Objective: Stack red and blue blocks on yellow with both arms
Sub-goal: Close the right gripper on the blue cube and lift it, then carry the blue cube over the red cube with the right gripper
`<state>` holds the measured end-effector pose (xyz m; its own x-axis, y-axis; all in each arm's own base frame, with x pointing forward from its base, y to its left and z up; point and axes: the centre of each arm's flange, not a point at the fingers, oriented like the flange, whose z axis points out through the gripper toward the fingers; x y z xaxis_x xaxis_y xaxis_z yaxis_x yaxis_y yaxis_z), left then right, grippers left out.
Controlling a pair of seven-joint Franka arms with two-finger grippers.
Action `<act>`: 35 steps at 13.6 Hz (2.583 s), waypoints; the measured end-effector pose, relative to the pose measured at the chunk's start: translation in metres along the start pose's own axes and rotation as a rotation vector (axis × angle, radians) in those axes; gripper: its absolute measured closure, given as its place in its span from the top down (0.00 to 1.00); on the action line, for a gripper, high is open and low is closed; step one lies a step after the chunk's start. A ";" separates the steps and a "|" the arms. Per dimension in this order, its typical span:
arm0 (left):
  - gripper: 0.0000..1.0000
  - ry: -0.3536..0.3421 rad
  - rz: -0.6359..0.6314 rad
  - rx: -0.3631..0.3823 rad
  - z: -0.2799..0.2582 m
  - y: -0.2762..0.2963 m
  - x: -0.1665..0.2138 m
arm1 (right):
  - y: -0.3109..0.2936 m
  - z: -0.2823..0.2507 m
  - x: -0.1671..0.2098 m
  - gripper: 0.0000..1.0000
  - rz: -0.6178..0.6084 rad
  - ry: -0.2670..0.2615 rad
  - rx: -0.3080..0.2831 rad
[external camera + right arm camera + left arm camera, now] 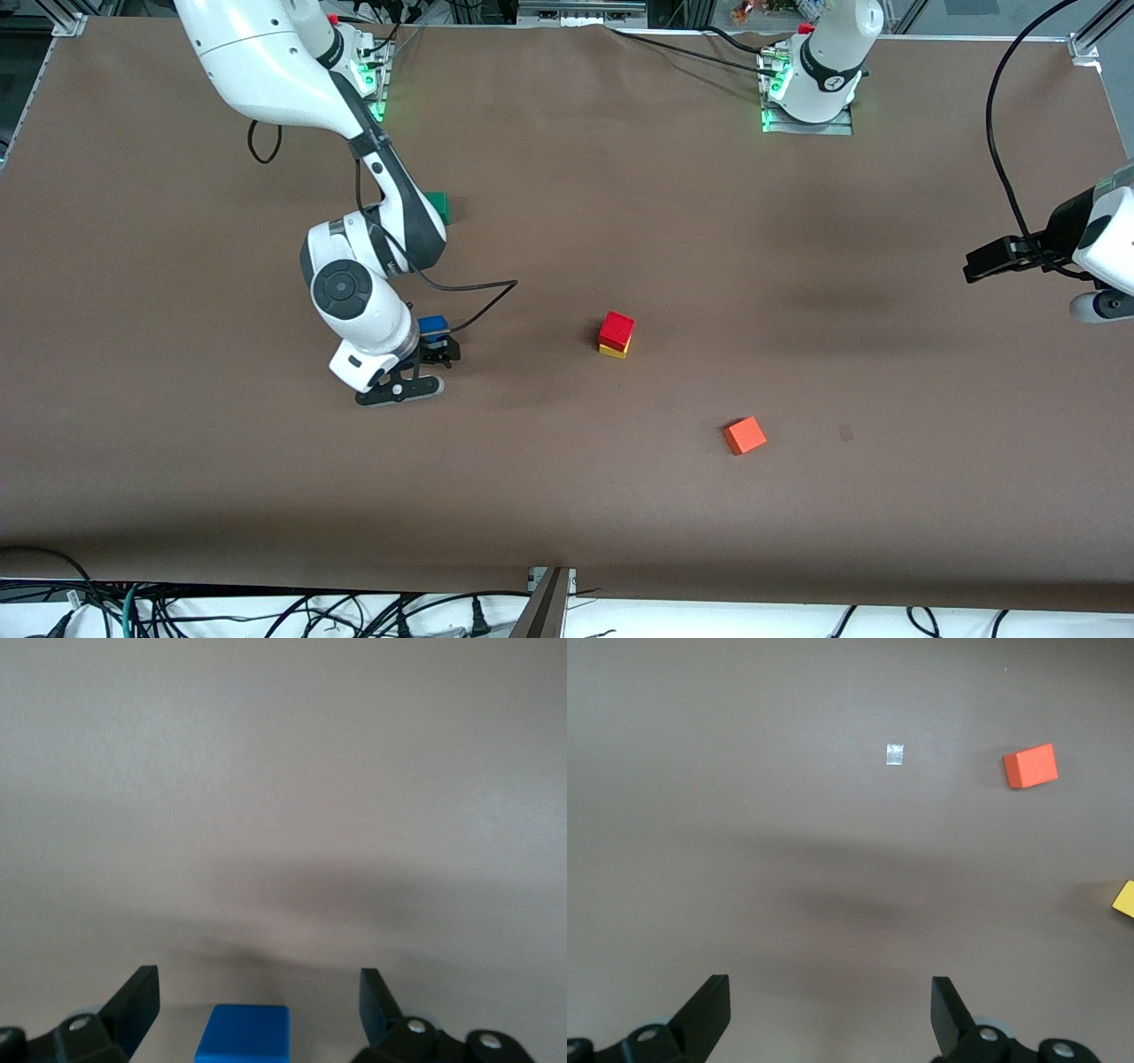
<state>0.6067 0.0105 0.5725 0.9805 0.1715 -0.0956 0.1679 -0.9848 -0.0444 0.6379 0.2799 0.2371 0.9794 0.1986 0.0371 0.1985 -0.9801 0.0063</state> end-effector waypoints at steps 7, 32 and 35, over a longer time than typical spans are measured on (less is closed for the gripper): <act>1.00 0.000 0.000 0.000 0.000 0.000 0.000 | 0.003 0.036 -0.029 0.88 0.038 -0.111 0.016; 1.00 -0.003 0.000 0.000 0.002 0.000 0.001 | -0.293 -0.076 -0.015 0.56 0.387 0.061 0.246; 1.00 -0.004 0.000 0.000 0.003 0.000 0.001 | -0.291 -0.077 -0.013 0.56 0.388 0.069 0.241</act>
<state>0.6078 0.0108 0.5697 0.9801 0.1716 -0.1000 0.1679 -0.9848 -0.0446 0.5644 0.5620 0.3118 0.9798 -0.1917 0.0569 -0.1715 -0.9521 -0.2532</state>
